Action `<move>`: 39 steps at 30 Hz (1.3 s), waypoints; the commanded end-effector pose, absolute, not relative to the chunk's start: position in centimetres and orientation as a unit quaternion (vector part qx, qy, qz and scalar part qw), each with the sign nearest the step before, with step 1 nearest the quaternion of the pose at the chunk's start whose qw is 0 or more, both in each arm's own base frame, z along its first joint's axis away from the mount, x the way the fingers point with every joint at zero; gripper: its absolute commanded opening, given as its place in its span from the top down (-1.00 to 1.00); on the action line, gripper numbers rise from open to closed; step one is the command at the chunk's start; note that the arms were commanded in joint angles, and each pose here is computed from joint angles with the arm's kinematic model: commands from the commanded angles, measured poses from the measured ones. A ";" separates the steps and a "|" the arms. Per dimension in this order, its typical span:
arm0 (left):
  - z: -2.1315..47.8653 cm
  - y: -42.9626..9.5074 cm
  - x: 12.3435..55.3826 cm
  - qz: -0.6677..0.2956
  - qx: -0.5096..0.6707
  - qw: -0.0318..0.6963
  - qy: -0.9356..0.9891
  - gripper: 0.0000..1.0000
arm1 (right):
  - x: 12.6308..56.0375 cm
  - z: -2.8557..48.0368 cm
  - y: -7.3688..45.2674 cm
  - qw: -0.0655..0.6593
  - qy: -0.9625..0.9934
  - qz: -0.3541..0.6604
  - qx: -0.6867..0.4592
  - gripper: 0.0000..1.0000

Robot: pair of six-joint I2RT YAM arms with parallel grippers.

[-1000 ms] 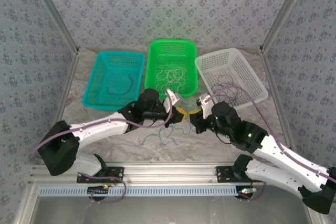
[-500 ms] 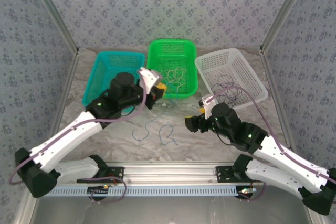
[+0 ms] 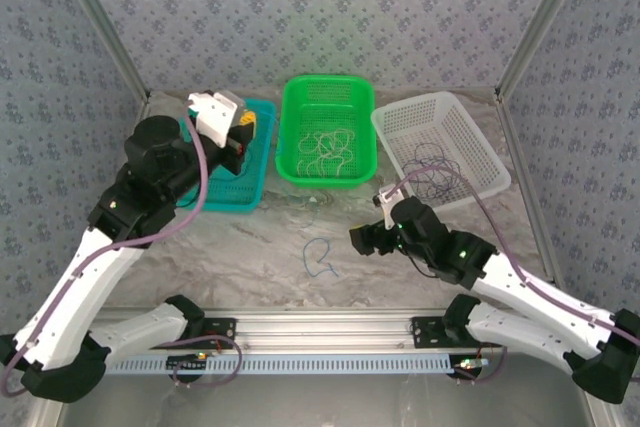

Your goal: Untangle the cables

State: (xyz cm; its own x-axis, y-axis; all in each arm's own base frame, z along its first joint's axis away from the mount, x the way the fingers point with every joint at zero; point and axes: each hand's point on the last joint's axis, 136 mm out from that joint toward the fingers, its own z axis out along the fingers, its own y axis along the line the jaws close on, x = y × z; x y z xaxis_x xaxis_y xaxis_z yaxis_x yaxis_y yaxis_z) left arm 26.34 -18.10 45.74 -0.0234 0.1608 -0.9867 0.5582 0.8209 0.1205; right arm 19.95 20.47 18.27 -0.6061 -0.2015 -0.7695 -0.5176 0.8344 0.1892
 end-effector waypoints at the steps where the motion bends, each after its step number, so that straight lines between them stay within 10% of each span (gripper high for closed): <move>1: 49.1 -15.9 26.0 -0.120 0.237 0.688 0.676 1.00 | 19.8 17.2 20.5 0.377 0.881 0.200 -0.203 -0.74; 19: 55.2 -12.1 31.2 -0.071 0.183 0.740 0.644 1.00 | 19.8 17.0 21.2 0.370 0.882 0.207 -0.205 -0.74; 39: 48.5 -5.8 39.9 -0.072 0.095 0.697 0.707 1.00 | 19.0 14.9 21.5 0.341 0.895 0.208 -0.200 -0.70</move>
State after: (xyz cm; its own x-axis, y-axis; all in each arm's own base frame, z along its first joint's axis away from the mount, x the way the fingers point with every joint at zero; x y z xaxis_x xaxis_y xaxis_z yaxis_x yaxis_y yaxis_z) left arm 39.34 -5.86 48.38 -0.0292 0.0676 -0.9973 0.2187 0.9740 0.0596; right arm 19.18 21.14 15.20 -0.6760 -0.2252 -0.7017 -0.5039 0.8361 0.2171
